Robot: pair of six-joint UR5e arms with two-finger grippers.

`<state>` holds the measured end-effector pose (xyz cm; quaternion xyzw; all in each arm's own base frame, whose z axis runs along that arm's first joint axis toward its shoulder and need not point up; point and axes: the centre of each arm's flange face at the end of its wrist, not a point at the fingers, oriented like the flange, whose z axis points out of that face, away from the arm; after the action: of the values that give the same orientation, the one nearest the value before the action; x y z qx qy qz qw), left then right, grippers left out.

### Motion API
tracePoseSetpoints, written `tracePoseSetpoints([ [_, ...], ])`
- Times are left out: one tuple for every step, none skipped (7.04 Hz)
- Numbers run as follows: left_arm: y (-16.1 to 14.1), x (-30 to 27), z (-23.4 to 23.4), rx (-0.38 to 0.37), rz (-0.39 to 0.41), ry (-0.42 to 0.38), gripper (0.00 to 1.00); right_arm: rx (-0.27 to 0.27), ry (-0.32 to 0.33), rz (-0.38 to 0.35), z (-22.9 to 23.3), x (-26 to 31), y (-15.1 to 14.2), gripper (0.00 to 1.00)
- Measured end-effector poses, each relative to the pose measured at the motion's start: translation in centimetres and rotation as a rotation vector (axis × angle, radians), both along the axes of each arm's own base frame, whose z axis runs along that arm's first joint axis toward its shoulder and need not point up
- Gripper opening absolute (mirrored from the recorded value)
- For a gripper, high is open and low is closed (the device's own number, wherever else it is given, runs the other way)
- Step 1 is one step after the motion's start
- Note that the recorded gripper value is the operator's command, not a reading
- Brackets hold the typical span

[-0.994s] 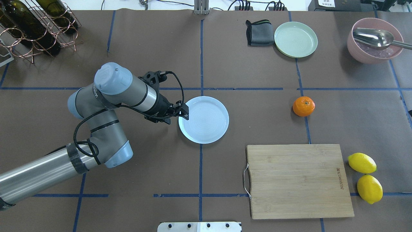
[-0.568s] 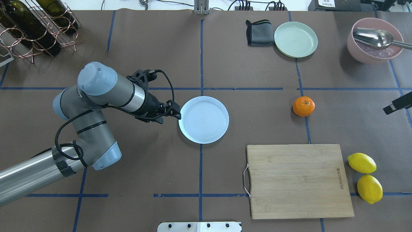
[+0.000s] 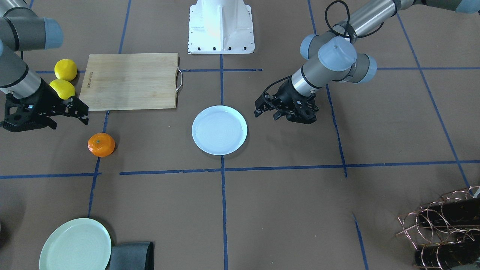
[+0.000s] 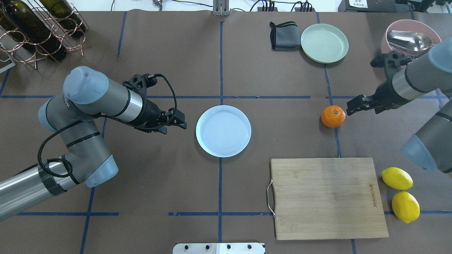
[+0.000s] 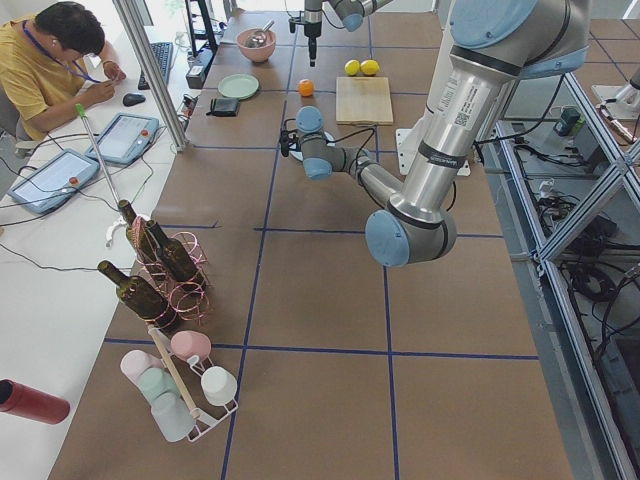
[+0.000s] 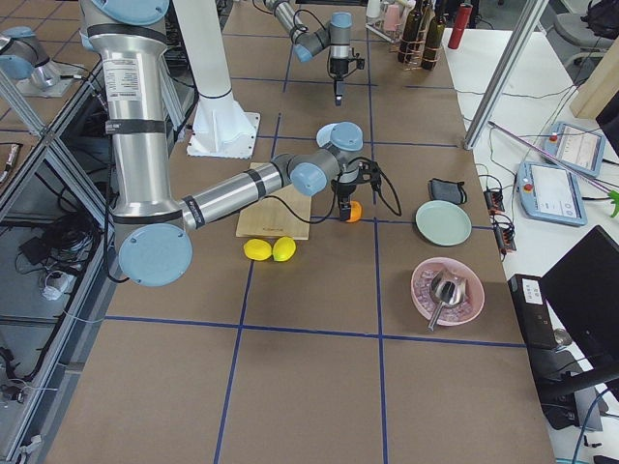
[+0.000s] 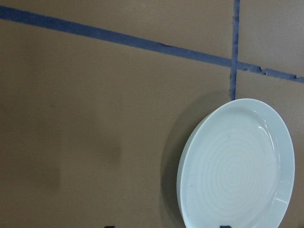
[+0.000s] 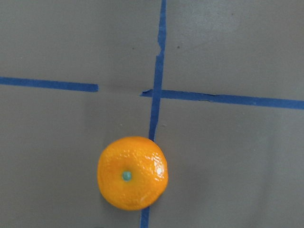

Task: Pick orange to plate
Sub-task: 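Release the plate with the left gripper while the right gripper reaches the orange, then grasp the orange tangerine with the right gripper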

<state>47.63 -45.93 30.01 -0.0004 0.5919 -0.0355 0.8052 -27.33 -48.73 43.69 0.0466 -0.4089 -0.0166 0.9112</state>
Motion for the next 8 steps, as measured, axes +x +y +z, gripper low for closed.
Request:
tracePoseSetpoints([
  [0.0,-0.1,0.0,0.000,-0.001,0.000,0.79,-0.017,0.004,0.010,0.0,-1.6,-0.9,1.00],
  [0.0,-0.1,0.1,-0.001,-0.001,0.000,0.79,-0.029,0.013,0.009,0.4,-2.6,-1.2,1.00],
  [0.1,-0.1,0.1,-0.001,-0.001,-0.001,0.79,-0.021,0.029,0.006,0.6,-3.7,-1.1,1.00],
  [0.1,0.0,0.1,-0.001,-0.002,-0.002,0.79,-0.003,0.050,0.004,0.6,-5.0,-0.8,1.00],
  [0.1,0.0,0.1,-0.001,-0.002,-0.002,0.79,0.010,0.066,-0.002,0.7,-6.2,-0.6,1.00],
  [0.2,0.1,0.1,-0.002,-0.002,-0.002,0.80,0.014,0.075,-0.007,0.8,-7.0,-0.6,1.00],
  [0.2,0.1,0.1,-0.002,-0.002,-0.001,0.80,0.013,0.081,-0.008,1.1,-7.4,-0.6,1.00],
  [0.2,0.1,0.0,-0.003,-0.002,-0.001,0.80,0.011,0.086,-0.007,1.2,-7.6,-0.6,1.00],
])
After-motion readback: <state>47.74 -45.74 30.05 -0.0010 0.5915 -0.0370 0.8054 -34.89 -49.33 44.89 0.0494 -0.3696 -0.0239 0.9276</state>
